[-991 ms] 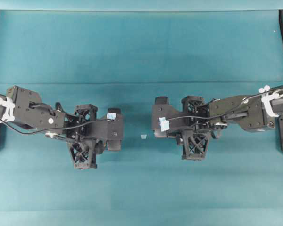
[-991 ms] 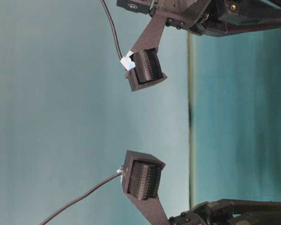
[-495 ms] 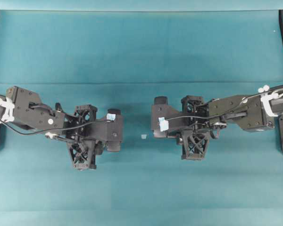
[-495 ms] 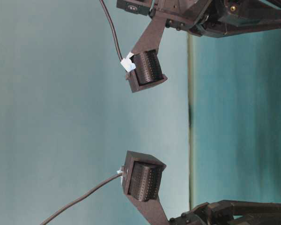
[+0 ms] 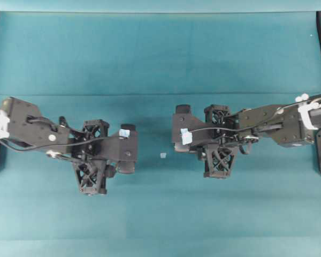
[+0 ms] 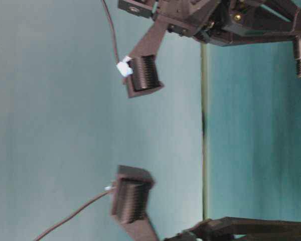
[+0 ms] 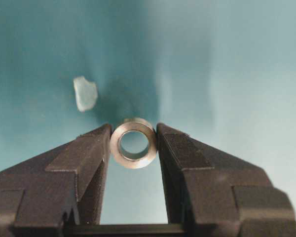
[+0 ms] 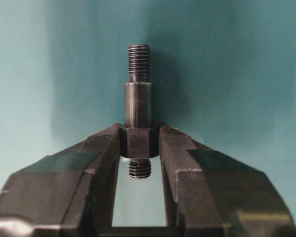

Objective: Insert the washer onto the shaft with both hands.
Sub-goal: 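Lift washer and shaft and rotate grippers to face each other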

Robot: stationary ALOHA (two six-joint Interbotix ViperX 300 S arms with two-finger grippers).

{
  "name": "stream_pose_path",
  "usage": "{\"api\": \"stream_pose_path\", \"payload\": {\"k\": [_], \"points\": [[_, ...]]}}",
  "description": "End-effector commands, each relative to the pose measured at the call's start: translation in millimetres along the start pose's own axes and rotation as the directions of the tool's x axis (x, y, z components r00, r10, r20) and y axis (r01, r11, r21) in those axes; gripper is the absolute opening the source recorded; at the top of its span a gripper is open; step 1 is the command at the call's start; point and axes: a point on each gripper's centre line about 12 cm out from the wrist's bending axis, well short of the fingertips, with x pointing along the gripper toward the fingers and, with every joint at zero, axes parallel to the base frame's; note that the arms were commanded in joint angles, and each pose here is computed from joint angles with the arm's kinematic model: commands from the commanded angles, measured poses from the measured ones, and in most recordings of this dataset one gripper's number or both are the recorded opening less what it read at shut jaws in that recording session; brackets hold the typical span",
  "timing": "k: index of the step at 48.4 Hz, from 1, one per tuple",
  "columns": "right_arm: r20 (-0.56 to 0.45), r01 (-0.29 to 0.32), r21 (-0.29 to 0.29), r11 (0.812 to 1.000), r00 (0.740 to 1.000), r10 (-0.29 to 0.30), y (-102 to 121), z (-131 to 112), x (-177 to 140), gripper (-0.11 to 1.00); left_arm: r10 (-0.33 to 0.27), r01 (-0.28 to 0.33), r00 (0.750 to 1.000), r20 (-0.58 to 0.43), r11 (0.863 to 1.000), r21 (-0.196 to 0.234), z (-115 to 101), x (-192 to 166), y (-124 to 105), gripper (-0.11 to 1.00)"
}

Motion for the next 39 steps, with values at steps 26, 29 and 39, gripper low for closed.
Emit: {"api": "stream_pose_path", "payload": {"k": [26,29,39], "points": [[0.108,-0.018,0.011,1.0,0.994,0.017,5.2,10.0,-21.5,0.0,-0.012,0.002,0.989,0.148,0.998,0.07,15.8,-23.6,-1.6,0.37],[0.134,-0.022,0.014,1.0,0.991,0.02,5.8,9.5,-24.7,0.0,-0.014,0.001,0.985,0.173,0.997,0.073,16.5,-25.2,-1.7,0.37],[0.257,-0.04,0.028,0.999,0.966,0.031,8.9,6.3,-32.0,0.0,-0.022,0.001,0.962,0.272,0.997,0.076,16.1,-30.5,-1.8,0.37]]}}
